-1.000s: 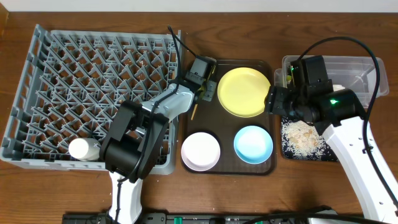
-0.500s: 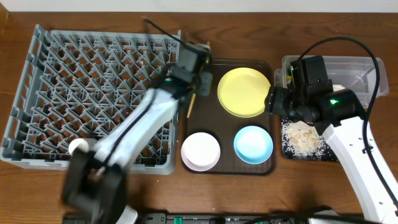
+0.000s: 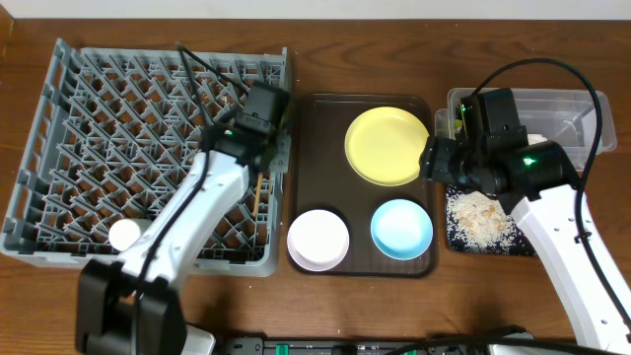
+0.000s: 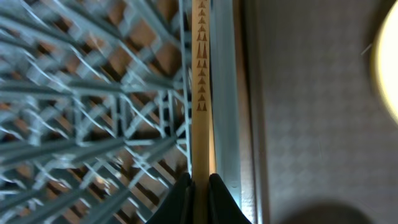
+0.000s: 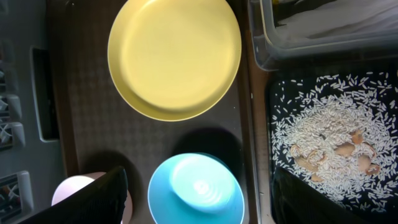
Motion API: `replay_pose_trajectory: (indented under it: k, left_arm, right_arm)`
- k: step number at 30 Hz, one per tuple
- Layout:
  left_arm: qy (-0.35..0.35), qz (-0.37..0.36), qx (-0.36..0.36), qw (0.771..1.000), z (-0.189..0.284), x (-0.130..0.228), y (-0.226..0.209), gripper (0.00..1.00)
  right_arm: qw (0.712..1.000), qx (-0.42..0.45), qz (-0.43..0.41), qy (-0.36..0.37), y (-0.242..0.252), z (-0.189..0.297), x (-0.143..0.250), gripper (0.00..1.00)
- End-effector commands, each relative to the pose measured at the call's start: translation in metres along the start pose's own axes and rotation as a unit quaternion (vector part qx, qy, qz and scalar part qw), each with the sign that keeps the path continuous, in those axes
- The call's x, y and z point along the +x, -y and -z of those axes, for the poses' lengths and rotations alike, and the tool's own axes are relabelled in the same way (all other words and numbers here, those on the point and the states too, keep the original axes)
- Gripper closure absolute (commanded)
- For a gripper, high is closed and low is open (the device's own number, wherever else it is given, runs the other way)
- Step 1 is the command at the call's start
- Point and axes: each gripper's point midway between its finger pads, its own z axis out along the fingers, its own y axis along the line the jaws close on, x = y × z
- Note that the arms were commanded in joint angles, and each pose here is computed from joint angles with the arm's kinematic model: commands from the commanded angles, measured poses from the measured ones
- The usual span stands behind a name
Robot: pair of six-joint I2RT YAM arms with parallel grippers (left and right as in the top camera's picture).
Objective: Sort waste into correct bins and load items into the dishwasher
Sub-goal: 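Reach the left gripper to the light-blue bowl and grasp its rim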
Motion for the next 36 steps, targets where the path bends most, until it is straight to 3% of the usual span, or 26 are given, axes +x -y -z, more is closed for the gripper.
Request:
replay_pose_trajectory:
  k: [1,4,12,17,18,21,24,29,33,36]
  left_arm:
    - [-0.018,0.003,0.014,1.000,-0.013,0.007,0.007,0.89]
    - [-0.008,0.004,0.010,1.000,-0.014,0.002,0.006,0.78]
    - [0.026,0.009,0.016,0.999,0.009,-0.014,0.005,0.68]
    - [0.057,0.013,0.054,0.997,0.052,-0.017,0.009,0.62]
    - [0.063,0.014,0.067,0.996,0.064,-0.016,0.011,0.59]
    - [0.088,0.030,0.103,0.990,0.102,-0.010,0.013,0.54]
    - [0.123,0.040,0.121,0.984,0.136,-0.007,0.010,0.50]
    - [0.150,0.073,0.133,0.977,0.168,0.002,0.002,0.45]
    - [0.123,0.125,0.134,0.975,0.170,0.017,-0.001,0.44]
    - [0.101,0.149,0.131,0.975,0.166,0.026,-0.002,0.37]
  right_arm:
    - [1.000,0.003,0.002,-0.005,0.000,-0.003,0.002,0.27]
    - [1.000,0.003,0.002,-0.005,0.000,-0.003,0.002,0.27]
    - [1.000,0.004,0.002,-0.007,0.000,-0.003,0.003,0.27]
    - [1.000,-0.001,0.010,-0.004,-0.001,-0.003,0.002,0.27]
    - [0.999,-0.022,0.046,-0.009,-0.010,-0.003,0.003,0.28]
    - [0.976,-0.126,0.174,-0.038,-0.048,0.003,0.022,0.32]
    - [0.955,-0.182,0.225,-0.061,-0.074,0.010,0.044,0.37]
    - [0.951,-0.170,0.244,-0.081,-0.093,0.002,0.069,0.41]
    - [0.955,-0.131,0.245,-0.103,-0.096,-0.023,0.091,0.44]
    - [0.950,-0.121,0.254,-0.138,-0.100,-0.044,0.113,0.46]
